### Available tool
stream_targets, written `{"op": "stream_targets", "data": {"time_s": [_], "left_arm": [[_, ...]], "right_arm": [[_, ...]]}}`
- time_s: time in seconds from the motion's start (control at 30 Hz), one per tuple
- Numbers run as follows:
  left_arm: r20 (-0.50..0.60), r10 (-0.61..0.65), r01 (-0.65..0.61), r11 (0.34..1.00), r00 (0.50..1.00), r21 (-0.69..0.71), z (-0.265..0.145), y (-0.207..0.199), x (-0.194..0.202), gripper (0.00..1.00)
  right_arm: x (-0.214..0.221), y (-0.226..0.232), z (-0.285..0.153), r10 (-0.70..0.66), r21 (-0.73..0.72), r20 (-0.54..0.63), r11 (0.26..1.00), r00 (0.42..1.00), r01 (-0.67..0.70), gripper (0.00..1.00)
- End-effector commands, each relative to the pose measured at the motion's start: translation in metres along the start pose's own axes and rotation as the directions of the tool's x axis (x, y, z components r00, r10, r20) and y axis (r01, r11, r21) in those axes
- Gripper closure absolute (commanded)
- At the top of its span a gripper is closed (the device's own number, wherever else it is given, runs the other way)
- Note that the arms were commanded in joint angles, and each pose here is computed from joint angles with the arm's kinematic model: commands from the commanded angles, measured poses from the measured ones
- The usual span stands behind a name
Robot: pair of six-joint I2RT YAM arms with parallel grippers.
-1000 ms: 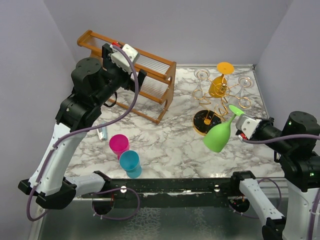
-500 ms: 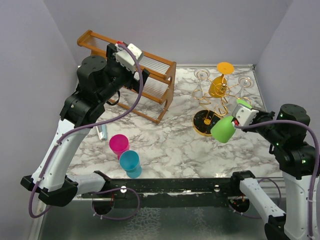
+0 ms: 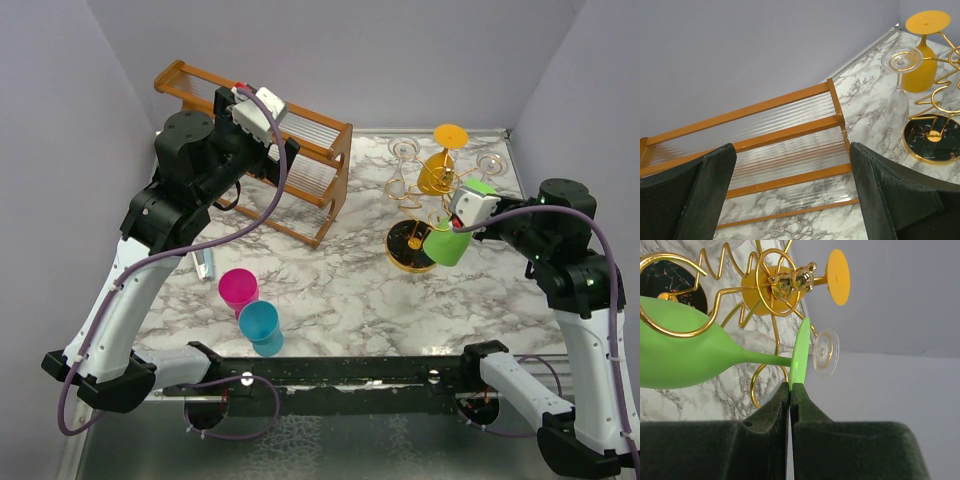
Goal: Place the wine glass upside down on the wine glass rack
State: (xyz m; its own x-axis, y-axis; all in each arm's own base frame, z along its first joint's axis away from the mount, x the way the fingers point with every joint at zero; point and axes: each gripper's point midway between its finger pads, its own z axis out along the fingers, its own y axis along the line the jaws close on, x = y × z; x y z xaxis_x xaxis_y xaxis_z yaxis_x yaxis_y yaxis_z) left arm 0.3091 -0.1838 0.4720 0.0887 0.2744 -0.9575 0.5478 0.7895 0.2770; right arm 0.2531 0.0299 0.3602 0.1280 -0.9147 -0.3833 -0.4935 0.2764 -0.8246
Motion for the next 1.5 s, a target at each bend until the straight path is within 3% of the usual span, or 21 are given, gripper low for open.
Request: {"op": "stream_targets", "data": {"time_s": [0.0,0.93,1.47], "left_arm": [[0.037,0.004,-0.004,1.0,0.999,0.003,-0.001,0.002,-0.012,0.01],[0.035,0.001,-0.002,1.0,0.999,0.017,0.003,0.0,-0.012,0.01],[0.036,0.005,-0.006,1.0,0.999,0.025,0.001,-0.001,-0.012,0.01]], "right_arm": [[-0.004,-0.028,-0.002,-0.045,0.093,-0.012,0.995,0.999,0.046,0.99],[0.03,-0.018,0.007,-0.05,0.118,-0.175,0.99,0.983,0.071,0.99],[0.04,-0.003,-0.001,-0.022,0.115,-0.199,0.992,0.98,0.046,0.98]]}}
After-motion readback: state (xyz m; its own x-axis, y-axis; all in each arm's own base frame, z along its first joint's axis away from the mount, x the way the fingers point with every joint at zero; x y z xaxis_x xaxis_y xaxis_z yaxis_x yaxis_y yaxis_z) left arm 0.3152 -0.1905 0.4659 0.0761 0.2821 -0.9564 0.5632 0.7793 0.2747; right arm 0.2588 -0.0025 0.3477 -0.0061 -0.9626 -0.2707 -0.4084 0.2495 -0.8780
